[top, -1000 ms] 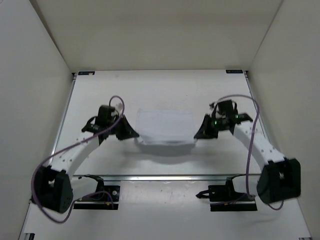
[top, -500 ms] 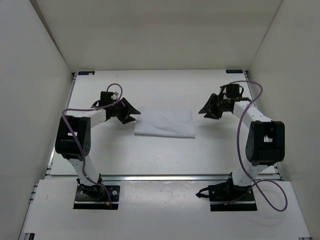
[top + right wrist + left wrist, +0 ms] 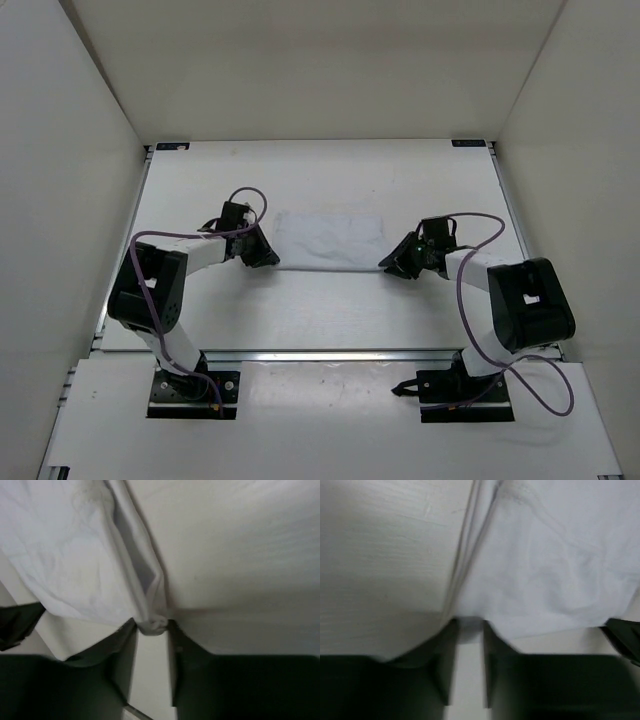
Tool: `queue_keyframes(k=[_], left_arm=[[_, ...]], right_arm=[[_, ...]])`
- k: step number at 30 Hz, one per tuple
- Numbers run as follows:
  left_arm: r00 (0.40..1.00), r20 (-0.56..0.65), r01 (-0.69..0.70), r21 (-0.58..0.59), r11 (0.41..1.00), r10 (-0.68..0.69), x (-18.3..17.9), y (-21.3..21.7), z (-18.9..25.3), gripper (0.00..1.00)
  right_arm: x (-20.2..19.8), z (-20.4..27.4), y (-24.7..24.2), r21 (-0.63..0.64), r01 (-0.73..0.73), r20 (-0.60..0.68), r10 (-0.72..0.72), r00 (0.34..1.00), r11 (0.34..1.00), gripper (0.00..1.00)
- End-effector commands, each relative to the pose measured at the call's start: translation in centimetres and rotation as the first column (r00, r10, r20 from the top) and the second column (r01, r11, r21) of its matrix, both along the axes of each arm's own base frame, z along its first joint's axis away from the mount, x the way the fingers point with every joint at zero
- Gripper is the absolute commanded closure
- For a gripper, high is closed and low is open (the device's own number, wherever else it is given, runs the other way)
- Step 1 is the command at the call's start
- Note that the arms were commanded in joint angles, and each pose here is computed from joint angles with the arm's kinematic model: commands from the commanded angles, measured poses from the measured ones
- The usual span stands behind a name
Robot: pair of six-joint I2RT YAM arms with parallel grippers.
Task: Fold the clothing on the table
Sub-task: Fold the skirt
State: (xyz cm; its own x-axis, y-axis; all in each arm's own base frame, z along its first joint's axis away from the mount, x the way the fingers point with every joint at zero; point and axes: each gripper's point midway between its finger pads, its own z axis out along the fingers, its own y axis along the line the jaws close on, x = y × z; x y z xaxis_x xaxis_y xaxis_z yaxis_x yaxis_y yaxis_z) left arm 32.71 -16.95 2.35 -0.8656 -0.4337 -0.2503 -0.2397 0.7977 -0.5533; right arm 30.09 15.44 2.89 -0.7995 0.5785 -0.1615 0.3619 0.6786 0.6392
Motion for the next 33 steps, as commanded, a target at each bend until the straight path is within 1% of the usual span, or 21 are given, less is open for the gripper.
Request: queue_keyframes(k=[1, 2, 3, 4, 7, 8, 9, 10, 11, 13, 15, 18, 19, 20, 22, 23, 25, 27, 28, 29, 33], left_arm=[[1.0, -0.003, -0.024, 0.156, 0.987, 0.024, 0.3, 1.2, -2.0, 0.75], [1.0, -0.004, -0.017, 0.155, 0.988, 0.018, 0.3, 0.8, -2.0, 0.91], [1.0, 0.009, 0.008, 0.148, 0.989, -0.009, 0.6, -0.1, -1.7, 0.98], [1.0, 0.001, 0.025, 0.141, 0.99, -0.025, 0.4, -0.7, -1.9, 1.0], [0.99, -0.005, 0.143, 0.095, 0.985, -0.143, -0.4, -5.5, -1.4, 1.0], [0.981, 0.01, 0.191, 0.068, 0.979, -0.192, -1.1, -7.8, -0.7, 1.0], [0.97, -0.001, 0.243, 0.039, 0.969, -0.243, -2.5, -10.0, -0.8, 1.0], [0.967, 0.018, 0.254, 0.028, 0.967, -0.254, -2.6, -11.0, -0.4, 1.0], [0.961, 0.029, 0.277, -0.002, 0.961, -0.277, -3.5, -12.9, -0.3, 1.0], [0.952, 0.023, 0.306, -0.04, 0.951, -0.305, -4.7, -15.1, -0.6, 1.0], [0.941, 0.014, 0.339, -0.067, 0.938, -0.339, -5.4, -16.8, -0.7, 1.0], [0.935, 0.006, 0.354, -0.077, 0.932, -0.354, -5.1, -17.9, -1.0, 1.0], [0.939, 0.011, 0.343, -0.08, 0.936, -0.343, -4.6, -17.7, -0.8, 1.0], [0.941, 0.014, 0.339, -0.085, 0.937, -0.339, -4.6, -17.9, -0.9, 1.0], [0.945, 0.015, 0.327, -0.101, 0.94, -0.327, -4.5, -17.9, -0.6, 1.0], [0.947, 0.008, 0.321, -0.103, 0.941, -0.322, -4.5, -17.7, -0.8, 1.0], [0.949, 0.011, 0.315, -0.108, 0.943, -0.316, -4.5, -17.5, -0.7, 1.0], [0.95, 0.016, 0.31, -0.117, 0.943, -0.311, -4.7, -17.2, -0.5, 1.0], [0.951, 0.01, 0.308, -0.118, 0.944, -0.309, -4.8, -16.9, -0.7, 1.0], [0.952, 0.007, 0.305, -0.116, 0.945, -0.307, -5.1, -16.5, -0.8, 1.0], [0.952, 0.005, 0.304, -0.116, 0.946, -0.306, -5.3, -15.8, -0.6, 1.0]], right_arm=[[3.8, 0.1, -1.3, 0.015, 0.133, 0.087, -0.134, 0.987, 0.991, 0.78], [3.9, -0.3, -1.6, 0.014, 0.131, 0.075, -0.131, 0.988, 0.991, 1.0], [4.5, -0.3, -2.3, -0.02, 0.115, 0.088, -0.113, 0.99, 0.993, 1.0], [4.7, 0.1, -2.6, -0.032, 0.099, 0.088, -0.096, 0.991, 0.995, 1.0], [3.0, 0.1, -5.5, -0.146, 0.021, 0.098, -0.007, 0.995, 0.989, 1.0], [2.9, 1.0, -7.2, -0.162, 0.044, 0.123, -0.024, 0.992, 0.986, 1.0], [1.9, 0.6, -8.8, -0.192, 0.037, 0.104, -0.018, 0.994, 0.981, 1.0], [1.0, 1.2, -9.7, -0.237, -0.012, 0.113, 0.039, 0.993, 0.971, 1.0], [0.2, 1.6, -11.3, -0.266, 0.004, 0.093, 0.022, 0.995, 0.964, 1.0], [0.2, 3.2, -13.6, -0.381, -0.053, 0.115, 0.104, 0.988, 0.923, 1.0], [1.0, 5.4, -14.2, -0.447, -0.083, 0.145, 0.164, 0.976, 0.89, 1.0], [3.2, 8.5, -11.7, -0.514, -0.168, 0.172, 0.293, 0.941, 0.841, 1.0], [3.9, 10.2, -8.9, -0.537, -0.219, 0.204, 0.377, 0.903, 0.814, 1.0], [4.5, 10.9, -7.1, -0.534, -0.251, 0.21, 0.415, 0.885, 0.807, 1.0], [3.8, 10.5, -0.9, -0.521, -0.382, 0.198, 0.543, 0.816, 0.763, 1.0], [4.2, 11.2, 0.8, -0.508, -0.383, 0.228, 0.549, 0.804, 0.772, 1.0], [2.7, 9.9, 5.6, -0.465, -0.465, 0.226, 0.609, 0.761, 0.753, 1.0], [2.2, 8.9, 8.8, -0.414, -0.501, 0.25, 0.624, 0.74, 0.76, 1.0], [1.1, 7.5, 10.2, -0.379, -0.536, 0.226, 0.637, 0.737, 0.754, 1.0], [0.6, 7.0, 11.3, -0.363, -0.554, 0.241, 0.65, 0.721, 0.749, 1.0], [-0.1, 3.9, 13.5, -0.29, -0.601, 0.223, 0.663, 0.714, 0.745, 1.0]])
